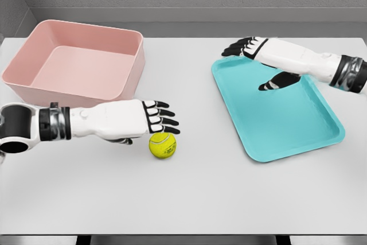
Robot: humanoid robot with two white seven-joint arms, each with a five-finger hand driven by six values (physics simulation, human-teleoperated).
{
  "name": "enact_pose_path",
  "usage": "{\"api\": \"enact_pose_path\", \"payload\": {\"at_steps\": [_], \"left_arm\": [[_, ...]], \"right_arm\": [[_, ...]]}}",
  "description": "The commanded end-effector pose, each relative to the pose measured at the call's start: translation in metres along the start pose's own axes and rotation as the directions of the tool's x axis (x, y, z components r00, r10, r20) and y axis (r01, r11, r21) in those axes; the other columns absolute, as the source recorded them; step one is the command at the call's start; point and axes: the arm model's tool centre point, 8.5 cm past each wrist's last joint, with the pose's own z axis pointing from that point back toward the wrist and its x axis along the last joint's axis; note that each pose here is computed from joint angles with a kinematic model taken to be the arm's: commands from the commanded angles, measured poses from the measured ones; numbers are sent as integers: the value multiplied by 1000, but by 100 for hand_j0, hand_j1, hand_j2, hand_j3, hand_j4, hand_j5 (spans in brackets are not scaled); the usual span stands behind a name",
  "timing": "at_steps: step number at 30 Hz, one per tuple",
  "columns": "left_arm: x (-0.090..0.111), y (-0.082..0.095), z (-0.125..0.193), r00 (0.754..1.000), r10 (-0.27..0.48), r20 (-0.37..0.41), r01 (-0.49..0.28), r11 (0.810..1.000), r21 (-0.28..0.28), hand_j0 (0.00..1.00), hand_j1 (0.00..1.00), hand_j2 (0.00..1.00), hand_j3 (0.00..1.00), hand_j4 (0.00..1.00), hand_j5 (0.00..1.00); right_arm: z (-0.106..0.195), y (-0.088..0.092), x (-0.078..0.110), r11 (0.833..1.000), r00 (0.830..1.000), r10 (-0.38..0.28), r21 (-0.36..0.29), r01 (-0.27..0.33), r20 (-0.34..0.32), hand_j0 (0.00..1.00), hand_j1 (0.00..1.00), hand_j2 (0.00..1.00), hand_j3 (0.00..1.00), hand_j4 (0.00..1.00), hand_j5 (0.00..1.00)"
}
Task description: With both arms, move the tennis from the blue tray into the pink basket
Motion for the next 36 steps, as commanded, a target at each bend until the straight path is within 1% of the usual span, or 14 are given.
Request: {"api": "enact_pose_path", "payload": {"at_steps": [1, 4, 6, 7, 10, 15, 17, 18, 22, 24, 29, 32, 34, 36], "left_arm": [[6, -4, -15, 999, 1, 34, 0, 1000, -31, 100, 100, 100, 100, 100, 100], [-9, 24, -4, 998, -65, 5, 65, 998, -25, 100, 100, 100, 100, 100, 100], [-14, 35, 3, 998, -67, -5, 67, 998, -13, 100, 100, 100, 100, 100, 100], [-13, 38, 3, 999, -41, 4, 41, 999, 12, 100, 100, 100, 100, 100, 100], [-4, 32, -3, 996, 71, 63, -75, 996, 56, 100, 100, 100, 100, 100, 100], [13, 0, -12, 980, 163, 118, -162, 987, -14, 100, 100, 100, 100, 100, 100], [14, 1, -15, 981, 147, 123, -144, 989, -27, 100, 100, 100, 100, 100, 100], [12, 6, -18, 987, 108, 123, -104, 994, -34, 100, 100, 100, 100, 100, 100], [10, 24, -28, 988, 60, 142, -58, 998, -14, 100, 100, 100, 100, 100, 100], [9, 22, -28, 989, 51, 142, -41, 997, -70, 100, 100, 100, 100, 100, 100], [2, 18, -12, 993, 52, 102, -41, 993, -109, 100, 100, 100, 100, 100, 100], [1, 20, -11, 994, 50, 102, -39, 993, -108, 100, 100, 100, 100, 100, 100], [2, 16, -11, 993, 55, 104, -39, 988, -152, 100, 100, 100, 100, 100, 100], [3, 17, -15, 992, 53, 113, -35, 987, -154, 100, 100, 100, 100, 100, 100]], "right_arm": [[16, -11, -8, 998, 999, 8, -58, -11, -40, 100, 100, 100, 100, 100, 100], [21, -15, -10, 998, 998, 15, -56, -18, -53, 100, 100, 100, 100, 100, 100], [23, -14, -11, 998, 998, 16, -52, -19, -58, 100, 100, 100, 100, 100, 100], [23, -13, -11, 999, 998, 14, -49, -17, -58, 100, 100, 100, 100, 100, 100], [24, -3, -11, 999, 998, -4, -36, 2, -59, 100, 100, 100, 100, 100, 100], [26, 0, -12, 999, 998, -10, -37, 8, -65, 100, 100, 100, 100, 100, 100], [30, 0, -14, 999, 997, -6, -31, 4, -75, 100, 100, 100, 100, 100, 100], [31, 2, -14, 1000, 997, -10, -29, 8, -76, 100, 100, 100, 100, 100, 100], [31, 3, -14, 1000, 997, -12, -27, 10, -77, 100, 100, 100, 100, 100, 100], [32, 3, -15, 1000, 997, -12, -25, 10, -80, 100, 100, 100, 100, 100, 100], [33, 2, -16, 1000, 996, -12, -26, 10, -83, 100, 100, 100, 100, 100, 100], [39, 1, -18, 1000, 995, -8, -22, 6, -98, 100, 100, 100, 100, 100, 100], [39, 1, -19, 1000, 995, -7, -21, 5, -101, 100, 100, 100, 100, 100, 100], [39, 1, -19, 1000, 995, -7, -21, 5, -99, 100, 100, 100, 100, 100, 100]]}}
